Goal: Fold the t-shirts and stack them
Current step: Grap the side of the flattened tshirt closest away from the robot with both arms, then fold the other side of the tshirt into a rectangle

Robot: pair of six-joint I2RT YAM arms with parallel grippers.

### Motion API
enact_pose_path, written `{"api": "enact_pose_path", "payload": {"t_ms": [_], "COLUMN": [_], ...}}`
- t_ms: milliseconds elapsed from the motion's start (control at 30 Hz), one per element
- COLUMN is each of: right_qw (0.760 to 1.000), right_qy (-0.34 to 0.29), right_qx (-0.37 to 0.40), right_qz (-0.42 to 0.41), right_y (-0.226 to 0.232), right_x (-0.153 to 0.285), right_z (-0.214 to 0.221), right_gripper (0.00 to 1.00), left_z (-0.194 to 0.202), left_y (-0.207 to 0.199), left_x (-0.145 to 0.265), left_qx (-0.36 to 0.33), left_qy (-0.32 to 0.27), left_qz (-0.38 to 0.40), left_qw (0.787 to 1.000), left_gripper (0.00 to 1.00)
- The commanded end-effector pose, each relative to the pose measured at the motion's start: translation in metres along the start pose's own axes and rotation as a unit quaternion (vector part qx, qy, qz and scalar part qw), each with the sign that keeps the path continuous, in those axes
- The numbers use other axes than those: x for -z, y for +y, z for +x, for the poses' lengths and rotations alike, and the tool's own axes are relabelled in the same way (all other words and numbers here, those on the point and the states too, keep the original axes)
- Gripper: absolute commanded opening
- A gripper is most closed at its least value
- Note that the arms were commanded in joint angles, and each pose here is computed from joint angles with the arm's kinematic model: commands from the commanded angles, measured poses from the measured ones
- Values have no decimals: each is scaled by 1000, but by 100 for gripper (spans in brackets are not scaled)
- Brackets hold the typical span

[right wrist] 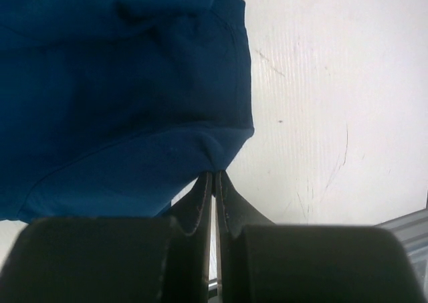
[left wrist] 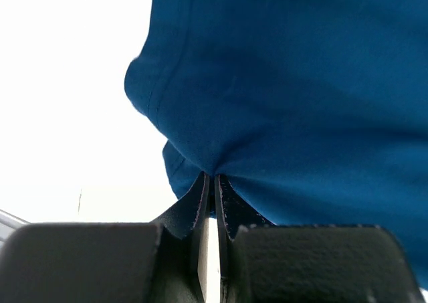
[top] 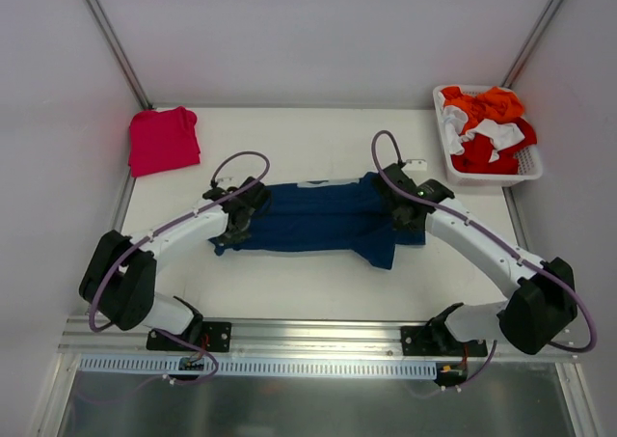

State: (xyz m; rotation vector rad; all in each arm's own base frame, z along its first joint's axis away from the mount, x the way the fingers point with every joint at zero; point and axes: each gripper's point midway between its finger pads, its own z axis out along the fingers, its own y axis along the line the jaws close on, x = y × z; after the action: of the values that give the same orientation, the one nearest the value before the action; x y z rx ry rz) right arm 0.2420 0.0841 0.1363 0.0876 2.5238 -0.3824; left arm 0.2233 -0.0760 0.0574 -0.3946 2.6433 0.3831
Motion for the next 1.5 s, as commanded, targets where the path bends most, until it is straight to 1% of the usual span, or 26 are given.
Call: {"api": "enact_pose_path", "payload": {"t_ms": [0,133,167,233,267,300,367,433,467,600,833,1167,1200,1233,1267,1300,1333,1367,1400,1433,1467], "right_qw": [1000,1000,1000,1000,1000,1000,1000,1000,1000,1000,1000,999,999,999,999,999,999,999,999,999,999], "right_qy": [-20,-17,-19,-16,-17,-15,-6,-11,-2,3,22,31,33,40,45,47,51,52,49,44,29], "right_qx": [-4,-12,-17,-19,-26,-26,-20,-22,-11,-17,-14,-11,-11,-5,-3,-3,-2,-2,-4,-6,-10], "right_qz": [11,8,7,7,7,8,16,13,17,4,-1,-4,-3,-4,-2,0,0,-1,-4,-5,-9], "right_y": [-3,1,1,1,0,0,0,3,6,14,23,26,26,29,30,29,30,31,33,32,30], "right_x": [1,-7,-8,-15,-18,-20,-32,-37,-46,-68,-103,-123,-125,-130,-133,-133,-135,-135,-135,-134,-124], "right_z": [-26,-40,-45,-52,-58,-61,-66,-78,-79,-101,-127,-150,-151,-149,-149,-151,-150,-150,-149,-150,-156], "right_gripper": [1,1,0,0,1,1,1,1,0,1,1,1,0,2,25,39,49,55,57,61,70], "left_z": [-20,-41,-51,-57,-68,-69,-81,-84,-90,-98,-115,-135,-135,-137,-136,-135,-134,-132,-132,-128,-135], "left_y": [7,-3,-8,-11,-15,-17,-21,-20,-23,-26,-28,-41,-42,-43,-44,-44,-44,-41,-38,-33,-31], "left_x": [2,0,1,-5,-4,-10,-13,-24,-24,-38,-50,-60,-62,-62,-64,-63,-62,-57,-53,-50,-37], "left_qx": [-20,-39,-33,-51,-51,-66,-68,-70,-69,-88,-83,-100,-104,-105,-109,-110,-109,-102,-97,-95,-77], "left_qy": [-17,-30,-35,-29,-34,-28,-30,-18,-19,-5,9,19,21,21,25,26,28,25,19,17,-1], "left_qz": [-42,-56,-51,-62,-60,-69,-73,-83,-80,-90,-84,-60,-61,-61,-62,-60,-58,-58,-60,-64,-57], "left_qw": [999,997,998,996,996,995,995,994,994,992,993,993,992,992,992,992,992,993,993,993,995], "left_gripper": [0,0,0,0,0,0,0,0,0,0,0,1,8,13,17,53,78,95,99,99,99]}}
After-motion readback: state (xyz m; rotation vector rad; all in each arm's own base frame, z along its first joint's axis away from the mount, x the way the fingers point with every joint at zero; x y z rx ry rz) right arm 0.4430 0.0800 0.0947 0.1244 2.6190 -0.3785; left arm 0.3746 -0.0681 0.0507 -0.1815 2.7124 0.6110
